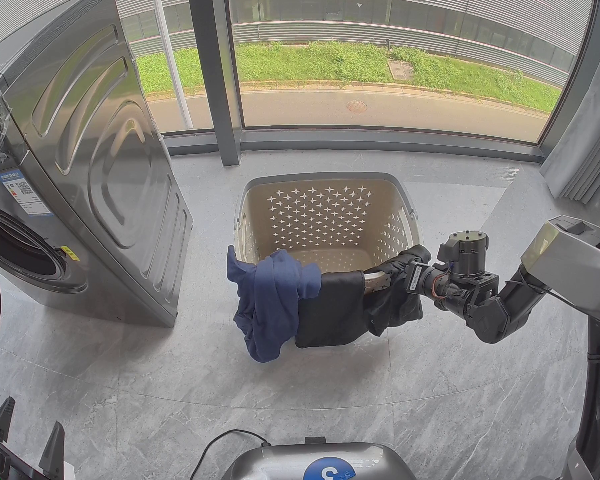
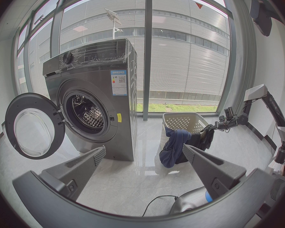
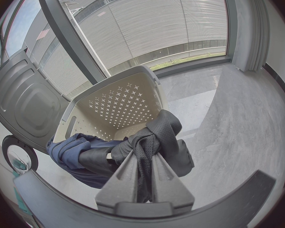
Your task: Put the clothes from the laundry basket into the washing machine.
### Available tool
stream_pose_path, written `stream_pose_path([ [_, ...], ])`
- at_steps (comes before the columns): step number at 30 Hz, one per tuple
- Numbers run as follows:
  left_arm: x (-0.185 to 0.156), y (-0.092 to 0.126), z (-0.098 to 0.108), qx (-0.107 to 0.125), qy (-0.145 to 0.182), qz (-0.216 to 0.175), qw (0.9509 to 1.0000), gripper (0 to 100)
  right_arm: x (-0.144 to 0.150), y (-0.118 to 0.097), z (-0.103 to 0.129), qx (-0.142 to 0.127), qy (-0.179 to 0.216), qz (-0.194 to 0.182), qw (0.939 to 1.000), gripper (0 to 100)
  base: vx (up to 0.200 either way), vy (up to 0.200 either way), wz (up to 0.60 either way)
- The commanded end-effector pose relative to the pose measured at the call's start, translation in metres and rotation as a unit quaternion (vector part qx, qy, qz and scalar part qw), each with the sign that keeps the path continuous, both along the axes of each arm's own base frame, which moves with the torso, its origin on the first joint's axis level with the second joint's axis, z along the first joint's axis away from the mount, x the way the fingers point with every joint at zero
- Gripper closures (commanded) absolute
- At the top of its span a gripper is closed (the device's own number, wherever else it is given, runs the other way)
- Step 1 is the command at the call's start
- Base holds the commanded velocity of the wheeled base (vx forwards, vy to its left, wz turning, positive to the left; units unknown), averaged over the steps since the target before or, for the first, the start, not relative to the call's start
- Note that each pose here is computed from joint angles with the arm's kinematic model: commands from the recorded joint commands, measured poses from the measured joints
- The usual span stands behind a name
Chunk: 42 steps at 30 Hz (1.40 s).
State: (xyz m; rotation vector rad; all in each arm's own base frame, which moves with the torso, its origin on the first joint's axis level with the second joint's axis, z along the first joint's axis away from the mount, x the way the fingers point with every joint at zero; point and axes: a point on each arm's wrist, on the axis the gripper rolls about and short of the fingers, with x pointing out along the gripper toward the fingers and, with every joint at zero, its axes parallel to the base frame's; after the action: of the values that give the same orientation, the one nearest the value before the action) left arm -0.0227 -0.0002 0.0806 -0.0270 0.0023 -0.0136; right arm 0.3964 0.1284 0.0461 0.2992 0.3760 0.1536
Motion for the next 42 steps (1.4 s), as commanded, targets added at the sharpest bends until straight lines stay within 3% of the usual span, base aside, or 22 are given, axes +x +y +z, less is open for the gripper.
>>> stream_pose_path([
  [1,0.000,0.000,-0.005,0.000,0.000,0.000,1.0000,0,-0.005,0.001,0.003,0.008,0.002,0.001,1.0000,100,0.000,0.000,0.00],
  [6,0.000,0.000,-0.005,0.000,0.000,0.000,1.0000,0,-0.014,-0.001,0.015,0.018,-0.002,0.000,0.9998,100,0.000,0.000,0.00],
  [10,0.000,0.000,-0.005,0.000,0.000,0.000,1.0000,0,-0.037,0.000,0.042,0.033,-0.016,0.008,0.9993,100,0.000,0.000,0.00],
  [17,0.000,0.000,-0.005,0.000,0.000,0.000,1.0000,0,-0.103,0.006,0.089,0.068,-0.041,0.045,0.9958,100,0.000,0.000,0.00],
  [22,0.000,0.000,-0.005,0.000,0.000,0.000,1.0000,0,-0.159,0.008,0.138,0.095,-0.108,0.095,0.9850,100,0.000,0.000,0.00],
  [24,0.000,0.000,-0.005,0.000,0.000,0.000,1.0000,0,-0.183,0.008,0.160,0.114,-0.139,0.117,0.9767,100,0.000,0.000,0.00],
  [26,0.000,0.000,-0.005,0.000,0.000,0.000,1.0000,0,-0.195,0.004,0.166,0.120,-0.152,0.125,0.9730,100,0.000,0.000,0.00],
  [32,0.000,0.000,-0.005,0.000,-0.001,0.000,1.0000,0,-0.219,-0.012,0.165,0.100,-0.169,0.134,0.9714,100,0.000,0.000,0.00],
  [36,0.000,0.000,-0.005,-0.002,0.000,0.000,1.0000,0,-0.233,-0.021,0.174,0.087,-0.199,0.137,0.9666,100,0.000,0.000,0.00],
  [38,0.000,0.000,-0.005,-0.002,0.000,0.001,1.0000,0,-0.235,-0.023,0.174,0.083,-0.198,0.138,0.9669,100,0.000,0.000,0.00],
  [42,0.000,0.000,-0.005,0.000,-0.001,0.000,1.0000,0,-0.243,-0.030,0.160,0.049,-0.187,0.139,0.9712,100,-0.100,0.000,0.00],
])
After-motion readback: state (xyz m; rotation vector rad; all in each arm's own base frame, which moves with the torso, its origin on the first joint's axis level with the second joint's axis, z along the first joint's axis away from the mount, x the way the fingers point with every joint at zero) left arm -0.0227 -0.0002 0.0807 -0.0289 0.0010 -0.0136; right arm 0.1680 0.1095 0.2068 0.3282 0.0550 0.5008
